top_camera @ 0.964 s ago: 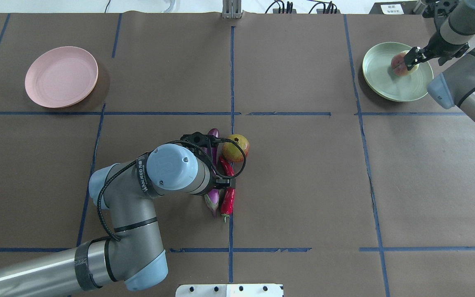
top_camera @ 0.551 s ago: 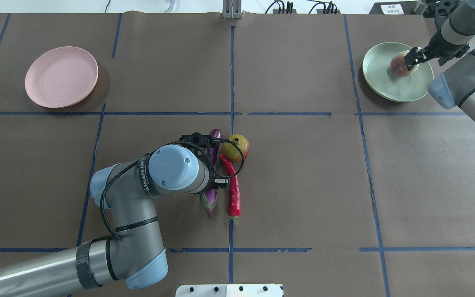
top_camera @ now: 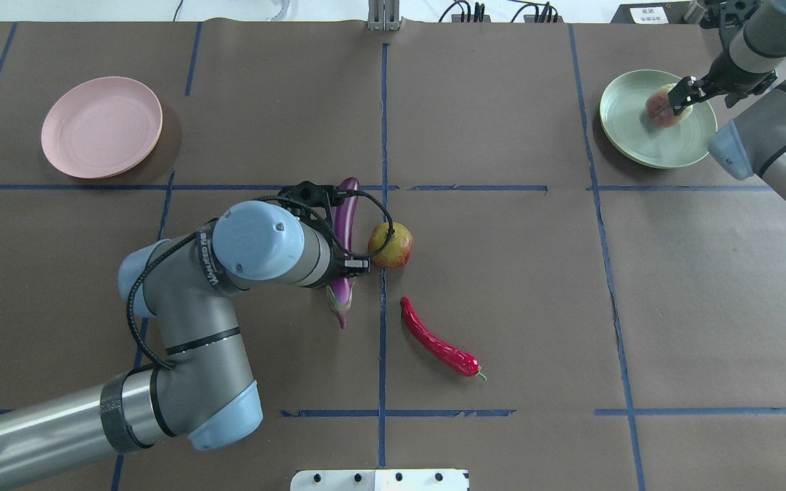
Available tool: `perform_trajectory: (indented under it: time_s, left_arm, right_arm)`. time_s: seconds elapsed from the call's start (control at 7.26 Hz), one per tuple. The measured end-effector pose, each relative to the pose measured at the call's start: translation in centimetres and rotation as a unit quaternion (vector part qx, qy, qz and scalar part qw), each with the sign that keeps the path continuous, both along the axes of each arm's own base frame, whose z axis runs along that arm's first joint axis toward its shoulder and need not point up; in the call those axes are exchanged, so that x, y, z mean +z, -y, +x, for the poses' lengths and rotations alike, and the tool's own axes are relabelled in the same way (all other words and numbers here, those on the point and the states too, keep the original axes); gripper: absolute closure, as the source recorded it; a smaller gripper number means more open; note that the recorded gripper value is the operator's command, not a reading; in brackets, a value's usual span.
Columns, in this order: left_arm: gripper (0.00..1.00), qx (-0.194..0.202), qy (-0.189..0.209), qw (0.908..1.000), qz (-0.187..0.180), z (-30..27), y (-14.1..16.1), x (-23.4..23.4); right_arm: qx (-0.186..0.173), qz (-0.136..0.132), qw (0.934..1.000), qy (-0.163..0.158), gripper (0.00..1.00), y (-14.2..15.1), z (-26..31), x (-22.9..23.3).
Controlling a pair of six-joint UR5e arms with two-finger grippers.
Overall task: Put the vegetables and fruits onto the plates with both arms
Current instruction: 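Release the apple while the left gripper carries the eggplant to the pink plate, then lower the eggplant onto the pink plate while the right gripper grasps the pomegranate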
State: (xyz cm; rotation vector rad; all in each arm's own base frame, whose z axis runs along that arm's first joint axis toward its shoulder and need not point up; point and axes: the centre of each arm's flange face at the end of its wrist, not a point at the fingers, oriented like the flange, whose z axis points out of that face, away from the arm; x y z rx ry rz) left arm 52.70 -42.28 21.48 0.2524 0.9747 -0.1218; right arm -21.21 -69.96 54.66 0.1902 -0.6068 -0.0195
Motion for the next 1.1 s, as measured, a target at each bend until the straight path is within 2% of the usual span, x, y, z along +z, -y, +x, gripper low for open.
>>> perform_trajectory:
  time_s: [0.14, 0.28, 0.41, 0.55, 0.69, 0.83, 0.96, 1.1]
  left_arm:
    - [1.00, -0.035, 0.008, 0.9993, -0.005, -3.9, 3.3, 1.7]
    - [1.00, -0.075, 0.027, 0.9967, -0.016, -8.0, 7.2, 4.5]
    - [1.00, -0.101, 0.054, 0.9930, -0.029, -11.5, 11.0, 7.9]
    - [1.00, -0.102, 0.088, 0.9901, -0.040, -14.7, 14.8, 11.9]
    - [1.00, -0.089, 0.121, 0.9877, -0.046, -18.5, 18.7, 15.9]
    - [0.91, -0.075, 0.148, 0.9847, -0.054, -22.2, 22.2, 20.0]
    - [0.19, -0.065, 0.165, 0.9822, -0.060, -24.8, 24.7, 23.9]
    - [0.00, -0.060, 0.174, 0.9812, -0.060, -26.2, 26.4, 27.9]
  right_arm:
    - [-0.006, 0.021, 0.9997, 0.009, 0.00, -0.5, -1.0, -0.5]
    - [0.001, 0.043, 0.9986, 0.031, 0.00, -1.7, -2.0, -0.4]
    - [0.028, 0.055, 0.9959, 0.067, 0.00, -3.5, -2.8, -0.7]
    - [0.052, 0.052, 0.9908, 0.113, 0.00, -5.5, -4.1, -2.4]
    - [0.071, 0.028, 0.9833, 0.165, 0.00, -7.5, -5.2, -5.3]
    - [0.084, -0.004, 0.9738, 0.211, 0.00, -9.8, -6.4, -8.4]
    - [0.093, -0.038, 0.9643, 0.245, 0.00, -12.6, -7.8, -11.2]
    - [0.093, -0.075, 0.9567, 0.265, 0.00, -15.9, -9.9, -14.1]
